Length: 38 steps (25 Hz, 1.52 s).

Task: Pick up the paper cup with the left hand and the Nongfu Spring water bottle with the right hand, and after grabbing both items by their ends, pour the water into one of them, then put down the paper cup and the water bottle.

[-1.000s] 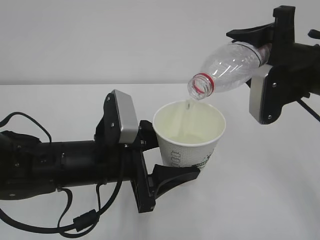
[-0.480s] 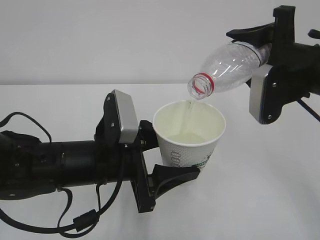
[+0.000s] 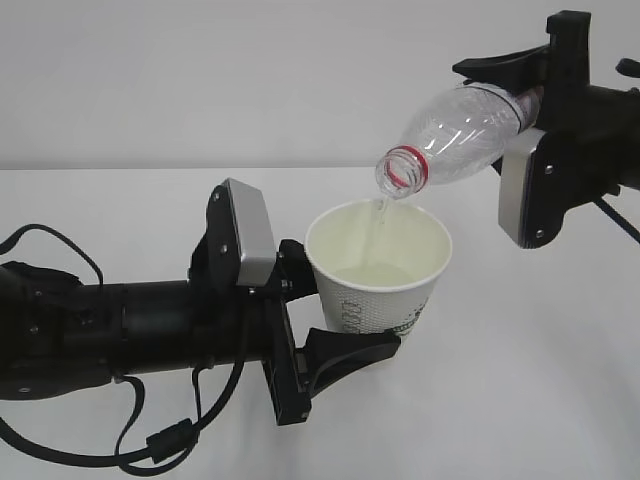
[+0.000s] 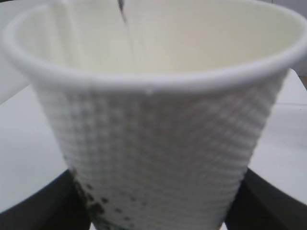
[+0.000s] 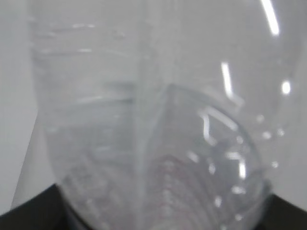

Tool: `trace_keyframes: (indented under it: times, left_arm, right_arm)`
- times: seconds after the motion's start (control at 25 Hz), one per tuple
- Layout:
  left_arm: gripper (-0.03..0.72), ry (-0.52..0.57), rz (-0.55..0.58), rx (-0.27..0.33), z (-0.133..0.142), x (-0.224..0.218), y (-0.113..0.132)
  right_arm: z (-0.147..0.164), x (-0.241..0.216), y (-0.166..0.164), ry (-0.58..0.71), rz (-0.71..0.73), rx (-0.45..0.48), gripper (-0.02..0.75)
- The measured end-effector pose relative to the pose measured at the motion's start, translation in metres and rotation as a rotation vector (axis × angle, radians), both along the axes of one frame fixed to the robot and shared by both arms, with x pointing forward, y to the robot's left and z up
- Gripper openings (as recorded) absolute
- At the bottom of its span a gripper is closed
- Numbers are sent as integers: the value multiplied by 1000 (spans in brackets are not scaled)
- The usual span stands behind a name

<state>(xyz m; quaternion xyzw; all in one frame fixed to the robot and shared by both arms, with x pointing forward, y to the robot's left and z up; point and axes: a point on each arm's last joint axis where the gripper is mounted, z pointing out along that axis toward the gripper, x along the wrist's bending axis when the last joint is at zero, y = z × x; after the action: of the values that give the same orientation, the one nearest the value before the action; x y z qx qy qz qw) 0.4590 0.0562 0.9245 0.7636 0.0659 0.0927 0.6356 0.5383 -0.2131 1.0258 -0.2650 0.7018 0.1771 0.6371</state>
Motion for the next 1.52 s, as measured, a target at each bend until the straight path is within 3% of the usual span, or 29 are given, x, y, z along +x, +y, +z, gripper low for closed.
trace_keyframes:
  times: [1.52]
  left_arm:
    - [534, 0, 0, 0, 0, 0, 0]
  right_arm:
    - [0, 0, 0, -12, 3, -10, 458]
